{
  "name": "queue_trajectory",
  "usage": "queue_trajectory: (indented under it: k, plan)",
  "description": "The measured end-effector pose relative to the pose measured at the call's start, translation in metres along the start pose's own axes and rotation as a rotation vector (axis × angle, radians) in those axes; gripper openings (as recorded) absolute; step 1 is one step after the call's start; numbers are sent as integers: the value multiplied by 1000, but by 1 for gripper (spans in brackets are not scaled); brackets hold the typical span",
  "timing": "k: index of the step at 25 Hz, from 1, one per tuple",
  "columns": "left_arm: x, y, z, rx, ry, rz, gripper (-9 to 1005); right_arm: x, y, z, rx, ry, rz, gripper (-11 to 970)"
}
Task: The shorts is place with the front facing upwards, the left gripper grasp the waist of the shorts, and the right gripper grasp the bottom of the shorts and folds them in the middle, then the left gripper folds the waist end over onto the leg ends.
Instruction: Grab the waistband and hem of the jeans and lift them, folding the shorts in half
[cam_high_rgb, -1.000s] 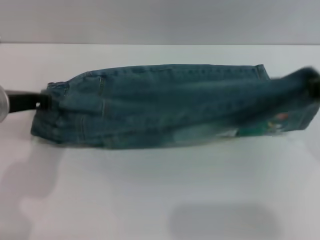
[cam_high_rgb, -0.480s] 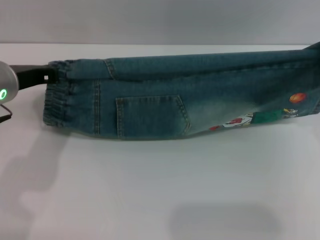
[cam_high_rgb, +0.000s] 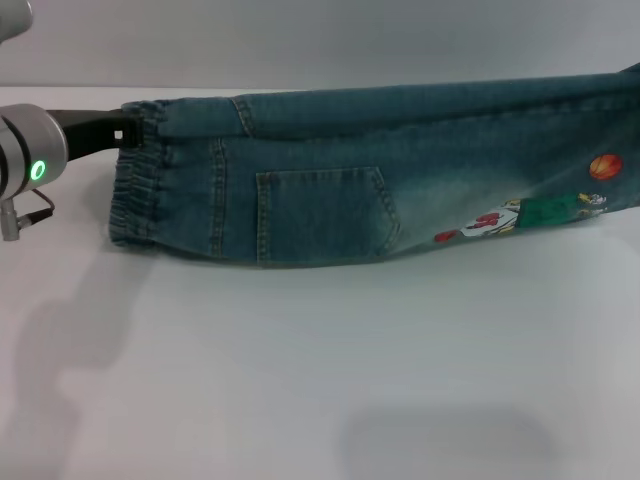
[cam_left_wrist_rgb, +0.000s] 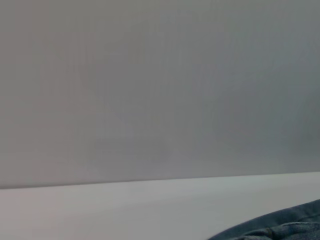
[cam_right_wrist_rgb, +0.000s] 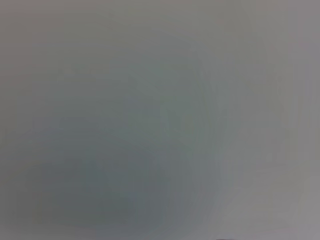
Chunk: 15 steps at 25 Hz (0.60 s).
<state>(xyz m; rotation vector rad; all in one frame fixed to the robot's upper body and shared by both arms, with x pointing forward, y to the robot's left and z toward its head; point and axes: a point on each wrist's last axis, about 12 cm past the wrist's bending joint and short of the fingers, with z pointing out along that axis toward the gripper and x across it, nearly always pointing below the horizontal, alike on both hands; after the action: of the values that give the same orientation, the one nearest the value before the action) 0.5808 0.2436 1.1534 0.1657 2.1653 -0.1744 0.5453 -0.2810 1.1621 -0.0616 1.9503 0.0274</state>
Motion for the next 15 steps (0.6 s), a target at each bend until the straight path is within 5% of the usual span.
queue_trajectory:
  k: [6, 11, 13, 15]
  plan:
    - [0, -1, 9, 3, -24, -4, 69, 7, -9, 13, 21, -37, 12, 90]
    - [1, 0, 14, 3, -51, -9, 69, 21, -31, 34, 74, -203, -2, 113]
    - [9, 5, 39, -17, -253, -6, 62, 24, -43, 43, 110, -259, -8, 122]
    - [8, 6, 44, -20, -290, -8, 47, 26, -49, 50, 129, -280, -14, 131]
